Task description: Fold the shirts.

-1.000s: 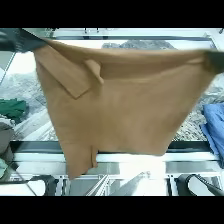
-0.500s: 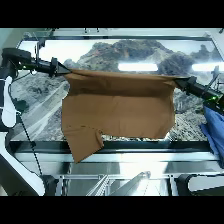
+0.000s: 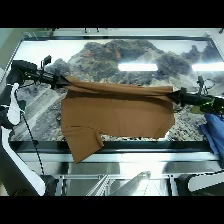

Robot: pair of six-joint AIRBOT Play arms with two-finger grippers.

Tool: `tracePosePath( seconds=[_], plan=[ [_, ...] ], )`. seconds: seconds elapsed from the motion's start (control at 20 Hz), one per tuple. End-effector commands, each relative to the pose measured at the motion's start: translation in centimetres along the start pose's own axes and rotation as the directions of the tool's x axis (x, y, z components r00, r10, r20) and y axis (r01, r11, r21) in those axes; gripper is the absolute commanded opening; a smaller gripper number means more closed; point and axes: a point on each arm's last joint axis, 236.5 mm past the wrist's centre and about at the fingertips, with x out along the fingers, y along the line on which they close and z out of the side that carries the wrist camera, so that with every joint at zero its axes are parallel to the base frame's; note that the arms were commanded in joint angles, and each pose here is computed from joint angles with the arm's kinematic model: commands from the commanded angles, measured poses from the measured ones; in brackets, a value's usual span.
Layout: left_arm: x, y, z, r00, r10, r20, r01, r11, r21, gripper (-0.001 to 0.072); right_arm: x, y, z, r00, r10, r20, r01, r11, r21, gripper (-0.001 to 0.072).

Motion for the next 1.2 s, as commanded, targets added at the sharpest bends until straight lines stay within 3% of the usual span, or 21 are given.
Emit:
tracePosePath(
  seconds=[0.0,0.35,0.55,0.6,0.65,0.7,0.75,0.8,0.85,0.95,1.0,1.1,1.15],
  plan=[
    [-0.1,2.2,-2.0,0.993,0.083,-0.086,-0.089,0.993,-0.072,0.0029,0.5,-2.1,-1.9,0.996,-0.045,-0.075,0.048,0.998,0.039,0.0013],
    [-0.2,1.8,-3.6,0.986,0.065,-0.153,-0.083,0.990,-0.111,0.0028,0.8,-2.8,-2.4,0.995,-0.042,-0.090,0.048,0.997,0.068,0.0014],
    [0.2,2.9,-4.2,0.973,0.131,-0.188,-0.156,0.980,-0.124,0.0029,0.8,-2.4,-2.6,0.995,-0.028,-0.100,0.035,0.997,0.068,0.0017],
    [0.2,2.8,-4.2,0.974,0.130,-0.187,-0.155,0.980,-0.124,0.0102,0.7,-2.2,-2.7,0.994,-0.021,-0.103,0.028,0.997,0.067,0.0029],
    [0.2,2.6,-4.2,0.975,0.121,-0.185,-0.146,0.981,-0.126,0.0318,0.6,-1.9,-2.6,0.995,-0.016,-0.103,0.023,0.998,0.062,0.0154],
    [0.2,2.2,-4.1,0.978,0.104,-0.182,-0.129,0.983,-0.128,0.0469,0.1,-1.3,-2.4,0.995,-0.006,-0.100,0.011,0.999,0.052,0.0262],
    [-0.1,1.7,-3.8,0.983,0.078,-0.169,-0.101,0.985,-0.136,0.0601,-0.5,-0.8,-2.1,0.996,-0.012,-0.094,0.015,0.999,0.029,0.0262],
    [-0.7,1.3,-3.8,0.984,0.065,-0.165,-0.091,0.984,-0.154,0.0638,-1.2,-0.4,-1.7,0.995,-0.032,-0.089,0.033,0.999,0.009,0.0263],
    [-1.3,0.5,-3.8,0.985,0.043,-0.168,-0.072,0.983,-0.167,0.0636,-2.3,0.0,-1.3,0.993,-0.068,-0.092,0.067,0.998,-0.013,0.0265],
    [-3.1,-1.1,-4.5,0.984,0.017,-0.178,-0.053,0.979,-0.199,0.0634,-4.8,0.8,-0.9,0.980,-0.170,-0.108,0.163,0.984,-0.070,0.0420],
    [-3.8,-1.7,-4.9,0.985,0.024,-0.171,-0.059,0.978,-0.199,0.0631,-6.3,1.1,-0.6,0.967,-0.234,-0.103,0.224,0.969,-0.101,0.0441],
    [-5.3,-2.9,-6.4,0.986,0.044,-0.164,-0.074,0.980,-0.186,0.0497,-9.6,1.5,0.1,0.925,-0.373,-0.070,0.358,0.919,-0.166,0.0451],
    [-6.0,-3.0,-7.6,0.983,0.071,-0.171,-0.105,0.974,-0.199,0.0499,-11.2,1.6,0.1,0.897,-0.438,-0.052,0.425,0.890,-0.169,0.0543]
  ],
)
